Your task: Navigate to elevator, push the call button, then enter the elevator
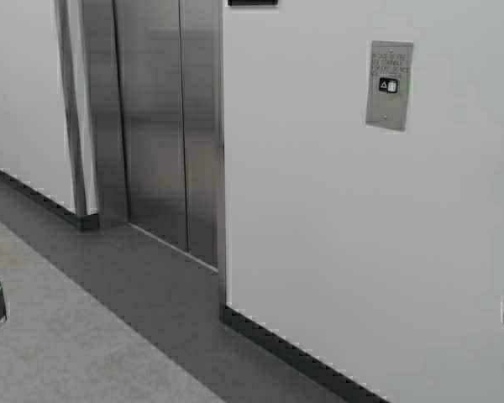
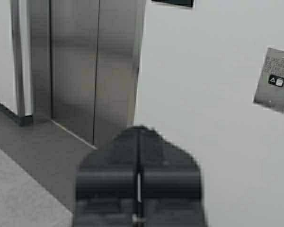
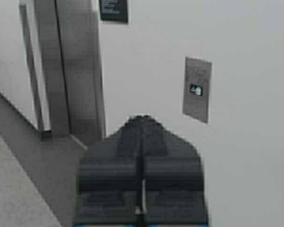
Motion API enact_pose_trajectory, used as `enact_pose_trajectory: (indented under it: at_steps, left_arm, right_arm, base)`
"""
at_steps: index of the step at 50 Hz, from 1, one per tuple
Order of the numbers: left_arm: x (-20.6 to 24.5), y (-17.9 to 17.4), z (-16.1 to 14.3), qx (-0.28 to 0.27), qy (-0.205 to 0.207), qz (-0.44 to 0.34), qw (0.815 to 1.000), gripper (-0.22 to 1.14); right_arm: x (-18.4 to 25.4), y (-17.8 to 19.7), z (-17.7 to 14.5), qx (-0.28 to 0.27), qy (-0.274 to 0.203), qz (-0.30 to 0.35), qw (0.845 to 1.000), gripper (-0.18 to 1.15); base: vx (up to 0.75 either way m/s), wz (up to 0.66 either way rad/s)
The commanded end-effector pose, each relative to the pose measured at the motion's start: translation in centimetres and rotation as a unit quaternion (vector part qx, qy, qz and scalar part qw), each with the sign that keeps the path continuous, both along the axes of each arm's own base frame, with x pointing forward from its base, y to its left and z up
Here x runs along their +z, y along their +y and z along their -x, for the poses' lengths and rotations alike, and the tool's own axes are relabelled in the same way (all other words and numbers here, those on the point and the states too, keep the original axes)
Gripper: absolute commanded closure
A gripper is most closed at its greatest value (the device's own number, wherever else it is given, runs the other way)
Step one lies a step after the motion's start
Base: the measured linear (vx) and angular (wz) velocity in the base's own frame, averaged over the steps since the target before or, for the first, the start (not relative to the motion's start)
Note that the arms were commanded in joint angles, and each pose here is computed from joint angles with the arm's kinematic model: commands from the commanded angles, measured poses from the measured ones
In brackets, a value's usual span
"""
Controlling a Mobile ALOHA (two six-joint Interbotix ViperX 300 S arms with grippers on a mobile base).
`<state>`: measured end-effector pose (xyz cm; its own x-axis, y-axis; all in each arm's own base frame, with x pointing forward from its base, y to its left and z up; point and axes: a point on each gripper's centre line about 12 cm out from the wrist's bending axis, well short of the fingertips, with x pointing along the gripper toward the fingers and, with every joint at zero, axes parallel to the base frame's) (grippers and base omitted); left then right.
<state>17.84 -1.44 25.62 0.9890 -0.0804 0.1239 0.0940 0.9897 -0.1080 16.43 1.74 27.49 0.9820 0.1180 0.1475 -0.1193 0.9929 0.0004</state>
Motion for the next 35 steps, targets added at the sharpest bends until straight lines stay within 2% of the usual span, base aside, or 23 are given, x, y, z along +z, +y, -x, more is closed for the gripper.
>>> enact_pose_trajectory:
  at_steps: [1, 10, 28, 35]
  left_arm:
    - [0.7, 0.0, 0.1, -0.001, -0.014, 0.0, 1.0, 0.9]
    - [1.1, 0.0, 0.1, -0.002, -0.019, 0.008, 1.0, 0.9]
    - [1.2, 0.0, 0.5, -0.002, -0.021, 0.009, 1.0, 0.9]
    - [1.2, 0.0, 0.5, -0.001, -0.019, 0.003, 1.0, 0.9]
  right_arm:
    - [1.0, 0.3, -0.2, 0.009, -0.004, 0.012, 1.0, 0.92]
    - [1.1, 0.4, -0.3, 0.008, 0.001, 0.02, 1.0, 0.92]
    - [1.0, 0.2, -1.3, -0.006, 0.065, 0.057, 0.996, 0.92]
    - [1.4, 0.0, -1.7, -0.012, 0.086, 0.093, 0.992, 0.92]
  base:
    - [0.46, 0.02]
    - [0.42, 0.08]
    - [0.35, 0.14]
    - [0.33, 0.15]
